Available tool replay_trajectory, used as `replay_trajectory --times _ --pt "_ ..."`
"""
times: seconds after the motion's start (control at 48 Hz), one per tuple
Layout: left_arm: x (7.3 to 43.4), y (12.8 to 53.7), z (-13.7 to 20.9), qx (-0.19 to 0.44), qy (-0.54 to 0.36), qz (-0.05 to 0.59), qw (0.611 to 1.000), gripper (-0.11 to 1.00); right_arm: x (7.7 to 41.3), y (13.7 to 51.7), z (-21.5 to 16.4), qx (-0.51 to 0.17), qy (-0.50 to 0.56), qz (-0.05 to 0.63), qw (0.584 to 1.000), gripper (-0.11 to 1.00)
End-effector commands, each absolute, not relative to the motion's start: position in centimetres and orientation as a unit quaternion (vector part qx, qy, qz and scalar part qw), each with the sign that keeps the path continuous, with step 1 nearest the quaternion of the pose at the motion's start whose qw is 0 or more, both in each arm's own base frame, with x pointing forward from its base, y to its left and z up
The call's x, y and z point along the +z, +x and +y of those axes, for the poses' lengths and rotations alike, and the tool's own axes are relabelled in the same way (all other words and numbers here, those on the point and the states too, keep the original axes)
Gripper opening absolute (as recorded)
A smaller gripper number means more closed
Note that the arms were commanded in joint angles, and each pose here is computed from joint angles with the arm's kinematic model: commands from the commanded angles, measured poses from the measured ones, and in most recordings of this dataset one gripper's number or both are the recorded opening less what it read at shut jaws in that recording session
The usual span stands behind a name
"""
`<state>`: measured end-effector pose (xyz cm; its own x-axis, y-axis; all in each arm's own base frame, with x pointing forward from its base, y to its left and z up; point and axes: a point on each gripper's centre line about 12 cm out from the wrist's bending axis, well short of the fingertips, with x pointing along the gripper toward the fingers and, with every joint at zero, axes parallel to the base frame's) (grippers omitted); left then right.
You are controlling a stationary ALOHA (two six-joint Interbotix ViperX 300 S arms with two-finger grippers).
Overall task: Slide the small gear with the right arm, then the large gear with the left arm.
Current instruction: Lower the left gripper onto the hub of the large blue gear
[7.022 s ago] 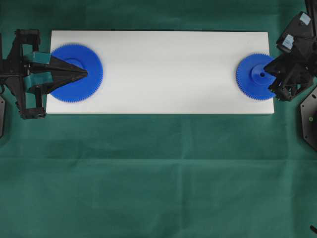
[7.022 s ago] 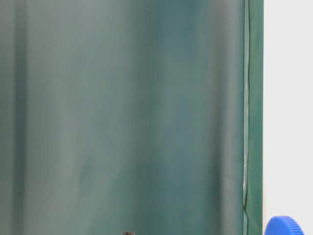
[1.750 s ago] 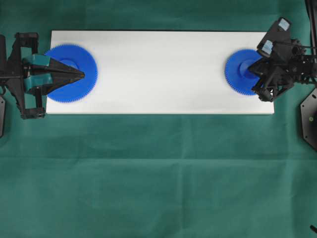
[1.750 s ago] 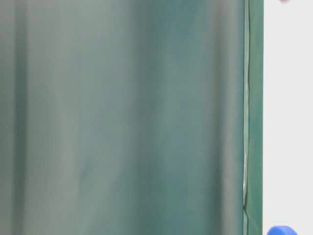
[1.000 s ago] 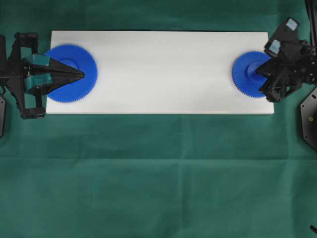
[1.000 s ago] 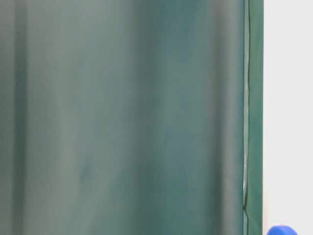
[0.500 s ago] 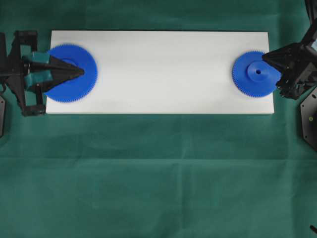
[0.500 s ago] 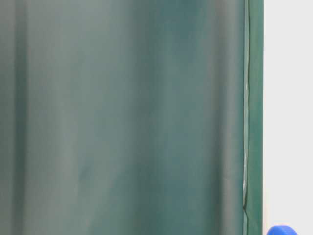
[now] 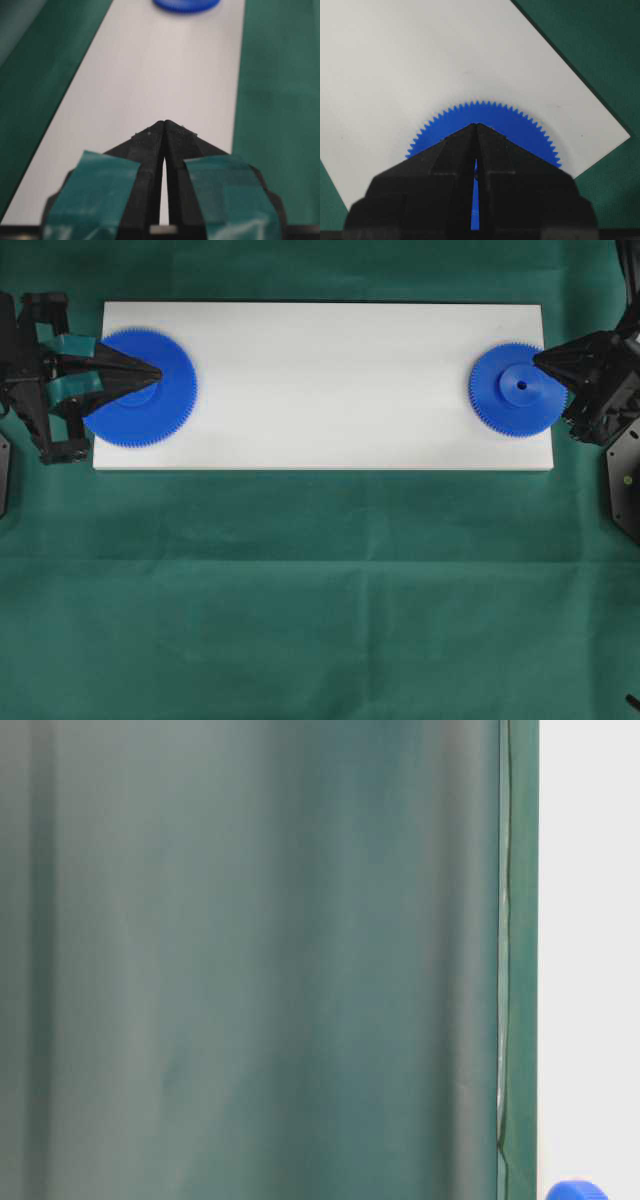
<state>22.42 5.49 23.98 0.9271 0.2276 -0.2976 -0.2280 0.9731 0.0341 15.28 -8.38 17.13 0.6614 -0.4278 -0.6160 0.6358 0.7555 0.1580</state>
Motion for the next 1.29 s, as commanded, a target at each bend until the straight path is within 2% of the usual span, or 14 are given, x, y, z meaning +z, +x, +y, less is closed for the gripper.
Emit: replay_trajectory --times 0.0,0.229,0.813,1.271 --pt "24.3 22.3 6.4 0.134 -0.007 0.169 0.976 0.0 17.4 15.6 -8.5 -0.297 0.183 0.279 0.895 0.5" --pt "22.5 21.4 7.6 0.16 -0.027 0.252 0.954 0.0 17.3 15.7 -8.5 -0.296 0.183 0.285 0.893 0.5" --pt "16.8 23.0 9.2 0.166 -0.056 0.385 0.906 0.0 17.7 16.3 -8.5 -0.287 0.182 0.274 0.9 0.5" --pt "14.2 22.5 10.5 0.185 -0.076 0.428 0.881 0.0 18.3 16.8 -8.1 -0.27 0.178 0.26 0.91 0.5"
